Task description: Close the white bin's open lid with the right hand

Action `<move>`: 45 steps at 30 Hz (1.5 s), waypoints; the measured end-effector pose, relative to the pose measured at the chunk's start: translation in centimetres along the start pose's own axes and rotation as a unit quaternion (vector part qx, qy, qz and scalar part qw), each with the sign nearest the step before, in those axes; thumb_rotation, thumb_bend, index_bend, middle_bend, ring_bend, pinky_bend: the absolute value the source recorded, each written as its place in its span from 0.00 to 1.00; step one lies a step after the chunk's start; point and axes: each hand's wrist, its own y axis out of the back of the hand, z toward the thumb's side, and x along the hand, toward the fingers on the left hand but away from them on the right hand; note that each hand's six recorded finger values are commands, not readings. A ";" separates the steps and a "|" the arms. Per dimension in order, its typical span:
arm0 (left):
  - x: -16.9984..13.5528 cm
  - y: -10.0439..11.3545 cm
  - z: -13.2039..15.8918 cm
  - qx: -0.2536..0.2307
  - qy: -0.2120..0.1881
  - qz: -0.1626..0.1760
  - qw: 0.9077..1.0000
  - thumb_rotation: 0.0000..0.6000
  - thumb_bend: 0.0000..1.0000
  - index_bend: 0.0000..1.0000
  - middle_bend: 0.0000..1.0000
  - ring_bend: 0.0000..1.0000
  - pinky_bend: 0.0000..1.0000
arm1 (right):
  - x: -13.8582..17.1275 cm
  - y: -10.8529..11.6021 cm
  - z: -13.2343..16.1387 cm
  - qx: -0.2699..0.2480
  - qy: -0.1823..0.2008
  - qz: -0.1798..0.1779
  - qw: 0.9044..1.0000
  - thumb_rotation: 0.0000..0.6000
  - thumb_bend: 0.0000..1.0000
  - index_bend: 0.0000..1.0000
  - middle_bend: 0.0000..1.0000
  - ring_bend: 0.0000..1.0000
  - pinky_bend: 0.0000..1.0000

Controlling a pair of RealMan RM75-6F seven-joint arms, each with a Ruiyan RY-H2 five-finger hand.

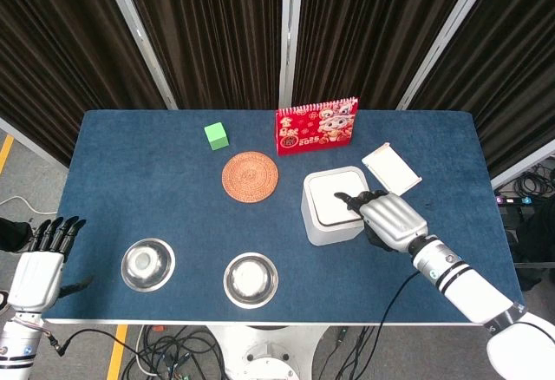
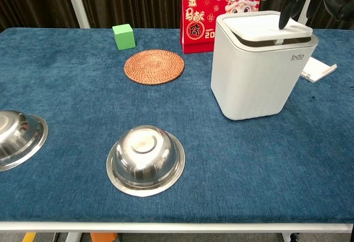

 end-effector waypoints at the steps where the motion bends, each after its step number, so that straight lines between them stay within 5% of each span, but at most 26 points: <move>1: 0.0 0.0 0.0 0.000 0.000 0.000 1.000 1.00 0.00 0.10 0.08 0.04 0.08 | 0.0 -0.1 0.0 -0.001 0.000 0.001 1.000 1.00 1.00 0.05 0.25 0.18 0.24; 19: -0.1 0.0 -0.2 0.000 0.002 0.002 1.000 1.00 0.00 0.10 0.08 0.04 0.08 | -0.7 -2.4 -1.0 0.002 -0.011 0.024 1.000 1.00 1.00 0.05 0.25 0.18 0.24; 30: 0.0 0.2 -0.2 -0.002 0.002 0.005 1.000 1.00 0.00 0.10 0.08 0.04 0.08 | 3.8 0.9 -2.7 -0.012 -0.034 -0.079 0.996 1.00 1.00 0.05 0.25 0.18 0.23; 37: 0.1 0.3 0.3 -0.002 -0.005 0.010 1.000 1.00 0.00 0.10 0.08 0.04 0.08 | 10.3 -2.0 -8.5 -0.018 -0.118 -0.143 0.982 1.00 0.99 0.05 0.25 0.16 0.13; 41: 0.2 0.3 0.5 0.001 -0.007 0.007 1.000 1.00 0.00 0.10 0.08 0.04 0.08 | 14.0 -5.5 -12.8 -0.013 -0.184 -0.187 0.965 1.00 0.77 0.03 0.18 0.06 0.03; 45: 0.2 0.5 0.7 0.003 -0.008 0.010 1.000 1.00 0.00 0.10 0.08 0.04 0.08 | 17.0 -9.3 -16.1 0.001 -0.246 -0.219 0.944 1.00 0.30 0.00 0.00 0.00 0.00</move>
